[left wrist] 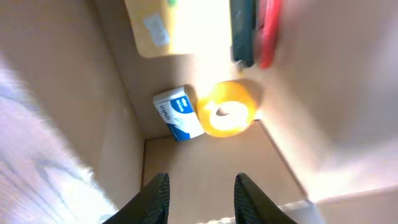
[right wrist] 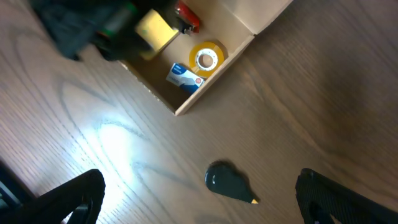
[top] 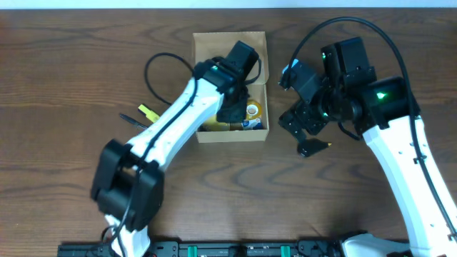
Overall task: Pack container
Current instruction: 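Open the left gripper and raise it out of the box to the left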
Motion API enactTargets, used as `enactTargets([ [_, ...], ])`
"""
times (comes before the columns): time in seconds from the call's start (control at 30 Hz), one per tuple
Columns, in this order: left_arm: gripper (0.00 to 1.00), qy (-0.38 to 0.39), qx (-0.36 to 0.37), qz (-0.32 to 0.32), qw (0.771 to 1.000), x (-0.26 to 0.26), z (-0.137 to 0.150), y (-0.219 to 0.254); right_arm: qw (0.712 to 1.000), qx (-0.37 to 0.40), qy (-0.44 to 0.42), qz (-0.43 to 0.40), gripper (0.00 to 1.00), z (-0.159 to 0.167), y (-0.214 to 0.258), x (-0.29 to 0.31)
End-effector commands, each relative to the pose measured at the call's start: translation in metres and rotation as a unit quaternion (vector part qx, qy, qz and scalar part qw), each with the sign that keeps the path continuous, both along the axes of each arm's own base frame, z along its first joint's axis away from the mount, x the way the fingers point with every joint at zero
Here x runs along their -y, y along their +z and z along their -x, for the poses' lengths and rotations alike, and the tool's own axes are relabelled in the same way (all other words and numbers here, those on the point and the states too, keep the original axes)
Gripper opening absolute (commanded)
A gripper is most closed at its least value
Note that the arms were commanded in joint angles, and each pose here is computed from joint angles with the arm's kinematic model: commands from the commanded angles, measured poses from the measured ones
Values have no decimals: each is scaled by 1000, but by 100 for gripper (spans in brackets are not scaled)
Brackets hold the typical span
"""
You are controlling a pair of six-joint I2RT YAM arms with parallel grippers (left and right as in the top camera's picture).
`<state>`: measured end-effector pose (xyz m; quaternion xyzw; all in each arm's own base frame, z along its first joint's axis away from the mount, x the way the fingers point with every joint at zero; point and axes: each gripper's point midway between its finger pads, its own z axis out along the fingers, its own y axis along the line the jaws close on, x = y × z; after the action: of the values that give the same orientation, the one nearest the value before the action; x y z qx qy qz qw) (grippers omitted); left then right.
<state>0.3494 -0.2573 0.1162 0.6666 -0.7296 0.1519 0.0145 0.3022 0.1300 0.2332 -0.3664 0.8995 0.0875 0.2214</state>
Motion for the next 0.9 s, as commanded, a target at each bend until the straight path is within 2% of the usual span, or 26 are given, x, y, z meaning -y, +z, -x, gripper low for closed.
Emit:
enactTargets([
  [0.0,34,54,26,-38,997,-30,-4,22,1000,6,-5,-5,99,2,5,2],
  [0.27,35,83,31,-147,985,-101,24,56,1000,5,-5,-5,99,2,5,2],
  [0.33,35,73,47,-177,980,-118,26,67,1000,-22,-5,4,99,14,-1,6],
  [0.67,35,45,74,-230,969,-165,23,92,999,-36,-5,8,99,20,-3,7],
  [0.87,35,62,46,-265,961,-193,32,92,999,-36,-5,8,99,20,-4,7],
])
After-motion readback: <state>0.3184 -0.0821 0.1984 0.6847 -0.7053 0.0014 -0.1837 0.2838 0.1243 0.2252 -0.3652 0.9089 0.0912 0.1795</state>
